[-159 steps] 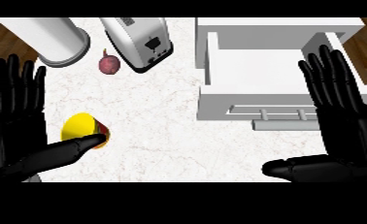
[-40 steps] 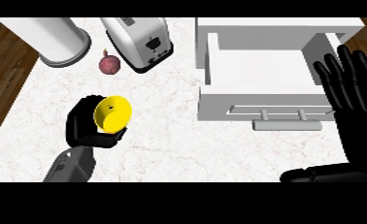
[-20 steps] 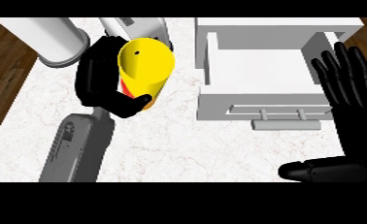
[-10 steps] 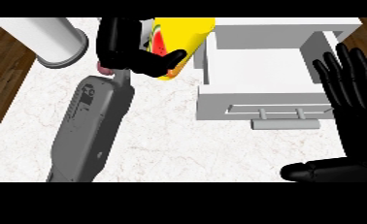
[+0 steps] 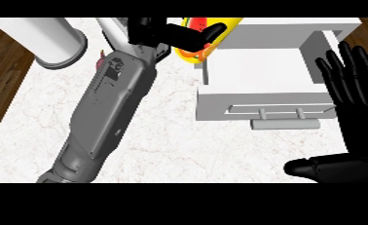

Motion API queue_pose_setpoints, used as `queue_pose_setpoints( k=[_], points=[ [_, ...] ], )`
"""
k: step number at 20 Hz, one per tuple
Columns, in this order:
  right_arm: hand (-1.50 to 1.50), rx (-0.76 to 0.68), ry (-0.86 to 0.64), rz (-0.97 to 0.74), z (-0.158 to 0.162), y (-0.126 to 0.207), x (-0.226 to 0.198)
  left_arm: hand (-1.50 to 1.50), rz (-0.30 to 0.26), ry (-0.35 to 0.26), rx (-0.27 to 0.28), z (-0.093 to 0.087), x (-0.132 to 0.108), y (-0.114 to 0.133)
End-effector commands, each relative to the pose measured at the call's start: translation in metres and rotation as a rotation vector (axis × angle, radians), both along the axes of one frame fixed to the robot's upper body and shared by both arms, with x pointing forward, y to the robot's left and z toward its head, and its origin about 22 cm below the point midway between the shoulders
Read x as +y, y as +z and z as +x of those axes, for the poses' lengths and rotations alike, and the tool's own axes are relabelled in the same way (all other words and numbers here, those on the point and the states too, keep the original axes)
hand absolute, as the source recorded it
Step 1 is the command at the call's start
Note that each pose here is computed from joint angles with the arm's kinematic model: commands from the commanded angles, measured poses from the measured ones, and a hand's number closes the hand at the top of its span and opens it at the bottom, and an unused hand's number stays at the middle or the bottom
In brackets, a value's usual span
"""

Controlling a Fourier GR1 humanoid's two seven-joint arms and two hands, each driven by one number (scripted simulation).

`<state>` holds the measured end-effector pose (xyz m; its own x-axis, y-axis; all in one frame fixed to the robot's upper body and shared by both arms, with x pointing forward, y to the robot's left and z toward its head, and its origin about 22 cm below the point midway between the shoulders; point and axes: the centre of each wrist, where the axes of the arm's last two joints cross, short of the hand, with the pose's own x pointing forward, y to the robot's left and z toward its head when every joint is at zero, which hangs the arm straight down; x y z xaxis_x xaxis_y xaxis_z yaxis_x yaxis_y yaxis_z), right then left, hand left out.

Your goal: Pick up the cup, place it into the drawer and close the drawer

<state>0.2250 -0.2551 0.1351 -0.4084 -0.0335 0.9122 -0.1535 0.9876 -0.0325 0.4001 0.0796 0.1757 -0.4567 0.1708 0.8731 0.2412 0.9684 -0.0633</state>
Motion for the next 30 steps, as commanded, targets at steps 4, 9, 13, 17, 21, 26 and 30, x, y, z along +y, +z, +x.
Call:
queue_pose_setpoints(
  k=[4,9,13,17,21,26,30],
  points=[
    [-1.5,0.001,0.013,0.004,0.002,-0.002,0.017,1.5,0.028,0.025,0.032,0.026,-0.017,-0.003],
    [-1.5,0.004,0.004,-0.018,0.018,-0.004,0.0,1.5,0.037,0.006,0.059,0.019,-0.039,0.0],
    [-1.5,-0.012,0.029,-0.018,0.012,0.003,0.003,1.5,0.095,0.063,0.088,0.028,-0.043,-0.03],
    [-1.5,-0.008,0.043,-0.02,0.001,0.004,0.008,1.5,0.12,0.046,0.13,0.026,-0.055,-0.032],
    [-1.5,-0.017,0.059,-0.013,0.018,0.006,0.007,1.5,0.187,0.058,0.131,0.029,-0.064,-0.027],
    [-1.5,-0.011,0.076,0.0,0.015,-0.009,0.006,1.5,0.257,0.064,0.124,0.032,-0.066,-0.029],
    [-1.5,-0.021,0.078,0.002,0.009,0.002,0.009,1.5,0.316,0.095,0.141,0.029,-0.061,-0.052]
  ],
)
